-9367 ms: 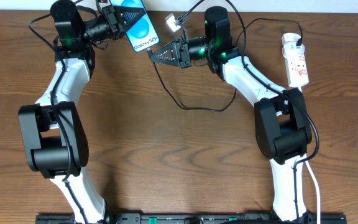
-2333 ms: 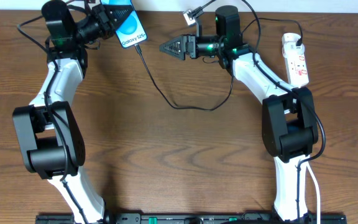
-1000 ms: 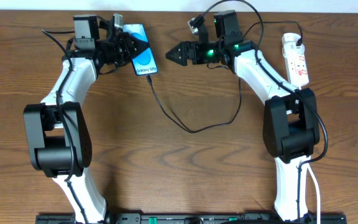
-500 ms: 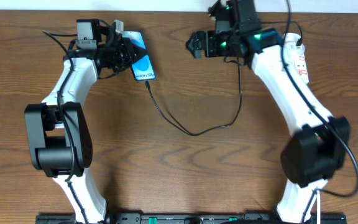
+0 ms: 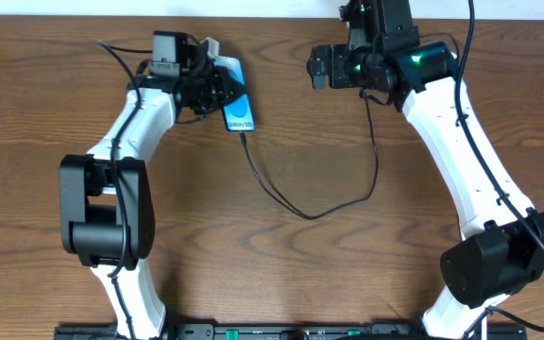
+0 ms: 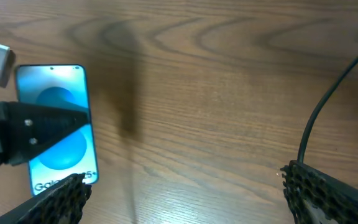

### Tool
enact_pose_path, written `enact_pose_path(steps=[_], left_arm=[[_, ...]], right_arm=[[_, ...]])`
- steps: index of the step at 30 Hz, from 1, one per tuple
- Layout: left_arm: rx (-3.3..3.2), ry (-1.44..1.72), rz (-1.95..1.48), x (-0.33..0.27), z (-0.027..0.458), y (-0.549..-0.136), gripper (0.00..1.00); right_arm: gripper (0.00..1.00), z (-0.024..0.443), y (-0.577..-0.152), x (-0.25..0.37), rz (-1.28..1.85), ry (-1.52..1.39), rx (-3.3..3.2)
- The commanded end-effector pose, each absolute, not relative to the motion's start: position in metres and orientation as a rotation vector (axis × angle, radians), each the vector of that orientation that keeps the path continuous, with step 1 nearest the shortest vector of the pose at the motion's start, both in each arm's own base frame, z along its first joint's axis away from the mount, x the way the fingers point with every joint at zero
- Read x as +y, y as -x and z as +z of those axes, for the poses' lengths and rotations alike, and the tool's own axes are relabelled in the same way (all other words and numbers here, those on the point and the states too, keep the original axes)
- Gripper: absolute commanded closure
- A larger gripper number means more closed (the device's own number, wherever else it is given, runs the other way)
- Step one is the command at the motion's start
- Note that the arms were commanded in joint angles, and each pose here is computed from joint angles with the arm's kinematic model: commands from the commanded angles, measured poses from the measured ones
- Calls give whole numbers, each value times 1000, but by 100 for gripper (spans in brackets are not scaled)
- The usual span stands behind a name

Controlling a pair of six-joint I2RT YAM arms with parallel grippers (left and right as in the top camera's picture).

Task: Plug charger to phone and switch on socket

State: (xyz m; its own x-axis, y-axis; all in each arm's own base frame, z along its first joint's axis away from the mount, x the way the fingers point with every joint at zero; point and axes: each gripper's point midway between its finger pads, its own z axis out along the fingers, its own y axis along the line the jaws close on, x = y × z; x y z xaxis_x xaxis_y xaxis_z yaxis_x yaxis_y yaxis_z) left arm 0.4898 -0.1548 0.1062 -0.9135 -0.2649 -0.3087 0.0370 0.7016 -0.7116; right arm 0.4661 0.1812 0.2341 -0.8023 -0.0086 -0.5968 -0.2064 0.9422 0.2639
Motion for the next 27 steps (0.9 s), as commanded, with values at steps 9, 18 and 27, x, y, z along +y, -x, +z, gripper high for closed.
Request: enact_pose_path(steps=[9, 18, 27], left_arm=[[2661, 235, -1090, -164, 37, -482, 93], [2648, 222, -1116, -167, 39, -483, 93], [2668, 260, -1073, -162, 34, -483, 93]], right_arm=[[1, 247, -468, 176, 406, 143, 2442], [1, 248, -470, 176, 407, 143, 2435], [1, 248, -469, 176, 407, 143, 2436]])
